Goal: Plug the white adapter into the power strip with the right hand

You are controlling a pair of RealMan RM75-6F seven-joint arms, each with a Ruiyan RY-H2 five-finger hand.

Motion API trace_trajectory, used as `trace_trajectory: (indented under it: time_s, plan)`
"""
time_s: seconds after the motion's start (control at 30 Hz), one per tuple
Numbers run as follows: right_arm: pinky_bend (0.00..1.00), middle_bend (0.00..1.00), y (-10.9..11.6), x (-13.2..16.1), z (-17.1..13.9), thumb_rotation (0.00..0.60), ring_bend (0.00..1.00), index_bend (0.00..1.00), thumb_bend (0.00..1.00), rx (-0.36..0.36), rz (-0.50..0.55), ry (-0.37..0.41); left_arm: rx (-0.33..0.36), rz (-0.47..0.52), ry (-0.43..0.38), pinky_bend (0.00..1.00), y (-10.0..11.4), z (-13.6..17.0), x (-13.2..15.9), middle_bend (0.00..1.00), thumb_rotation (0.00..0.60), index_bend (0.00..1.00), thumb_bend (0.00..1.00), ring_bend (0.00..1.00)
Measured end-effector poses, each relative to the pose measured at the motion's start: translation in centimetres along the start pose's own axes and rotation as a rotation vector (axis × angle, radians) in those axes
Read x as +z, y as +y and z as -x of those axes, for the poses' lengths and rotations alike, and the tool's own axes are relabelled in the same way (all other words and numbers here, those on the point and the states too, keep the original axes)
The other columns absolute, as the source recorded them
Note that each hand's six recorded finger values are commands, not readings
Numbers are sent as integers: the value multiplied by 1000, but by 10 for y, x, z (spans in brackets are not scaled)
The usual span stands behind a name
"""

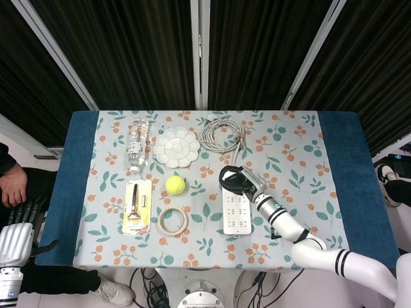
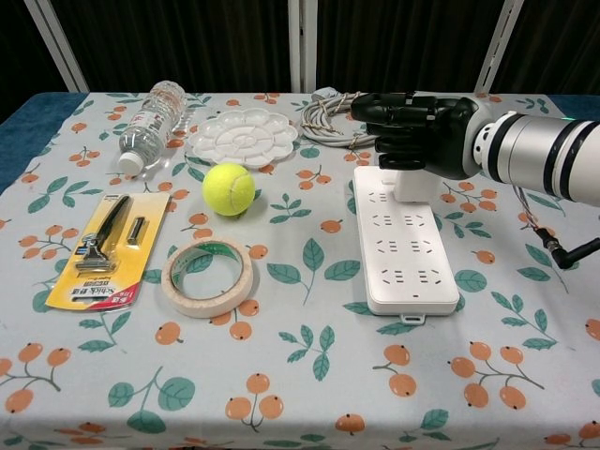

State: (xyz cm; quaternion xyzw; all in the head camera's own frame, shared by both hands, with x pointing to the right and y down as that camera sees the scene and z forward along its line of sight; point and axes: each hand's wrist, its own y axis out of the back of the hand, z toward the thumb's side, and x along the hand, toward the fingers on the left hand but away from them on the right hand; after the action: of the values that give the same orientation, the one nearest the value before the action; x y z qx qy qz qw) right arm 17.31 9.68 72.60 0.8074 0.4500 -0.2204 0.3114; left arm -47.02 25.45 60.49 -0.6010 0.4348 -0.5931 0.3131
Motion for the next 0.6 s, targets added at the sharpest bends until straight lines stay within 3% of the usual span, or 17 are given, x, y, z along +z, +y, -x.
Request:
trace_trajectory:
  time_s: [0.6]
  plan:
    - [1000,954,1,-5,-2,600,1000,1000,908,-8,-15,-14,-3,4,-2,0,-2,0,0,11,600,0,71,0]
